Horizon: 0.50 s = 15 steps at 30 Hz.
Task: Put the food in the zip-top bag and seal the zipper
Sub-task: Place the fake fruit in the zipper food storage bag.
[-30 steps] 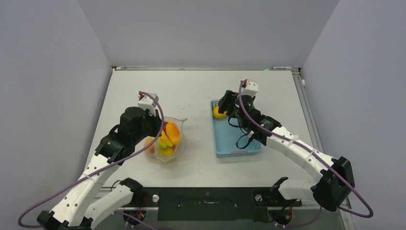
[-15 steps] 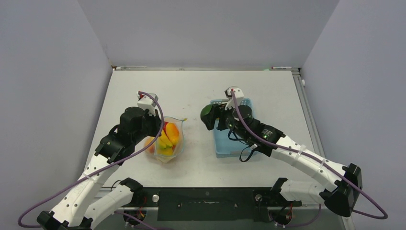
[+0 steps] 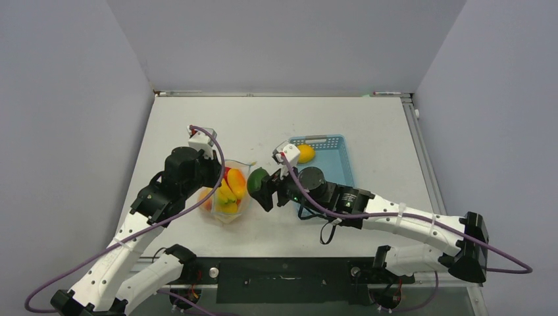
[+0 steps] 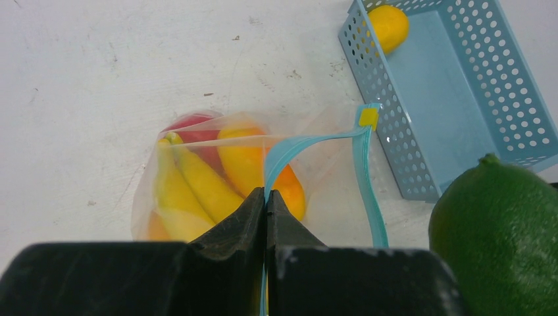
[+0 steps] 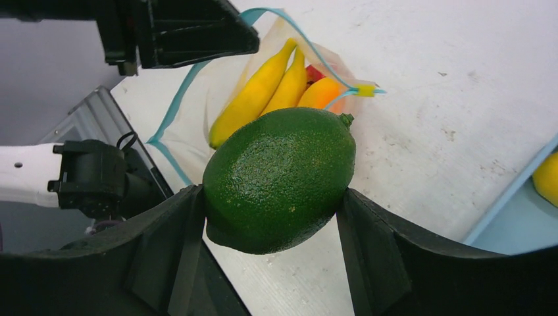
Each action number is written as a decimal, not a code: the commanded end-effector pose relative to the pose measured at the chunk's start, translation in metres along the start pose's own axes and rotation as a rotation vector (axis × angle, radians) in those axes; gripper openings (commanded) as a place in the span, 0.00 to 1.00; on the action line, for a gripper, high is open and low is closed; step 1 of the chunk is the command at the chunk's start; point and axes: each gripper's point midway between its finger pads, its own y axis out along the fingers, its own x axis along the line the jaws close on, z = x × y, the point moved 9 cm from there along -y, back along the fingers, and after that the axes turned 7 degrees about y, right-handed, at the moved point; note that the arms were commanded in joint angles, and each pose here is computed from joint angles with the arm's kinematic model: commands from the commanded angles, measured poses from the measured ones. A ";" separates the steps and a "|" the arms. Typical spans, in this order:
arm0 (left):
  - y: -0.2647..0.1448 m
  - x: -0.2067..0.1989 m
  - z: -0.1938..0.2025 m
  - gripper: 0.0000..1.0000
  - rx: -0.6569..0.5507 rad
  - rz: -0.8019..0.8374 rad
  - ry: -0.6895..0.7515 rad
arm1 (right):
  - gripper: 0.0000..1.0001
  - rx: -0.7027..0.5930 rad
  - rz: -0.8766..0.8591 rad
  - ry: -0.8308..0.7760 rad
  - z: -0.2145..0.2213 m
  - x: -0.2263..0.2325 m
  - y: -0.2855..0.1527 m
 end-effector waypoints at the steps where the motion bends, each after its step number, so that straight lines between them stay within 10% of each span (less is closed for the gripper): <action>1: -0.003 0.000 -0.011 0.00 -0.055 -0.001 0.006 | 0.05 -0.083 -0.076 -0.053 -0.019 0.025 0.009; 15: -0.004 -0.001 -0.012 0.00 -0.056 0.013 0.008 | 0.08 -0.055 -0.067 -0.095 -0.017 0.039 0.045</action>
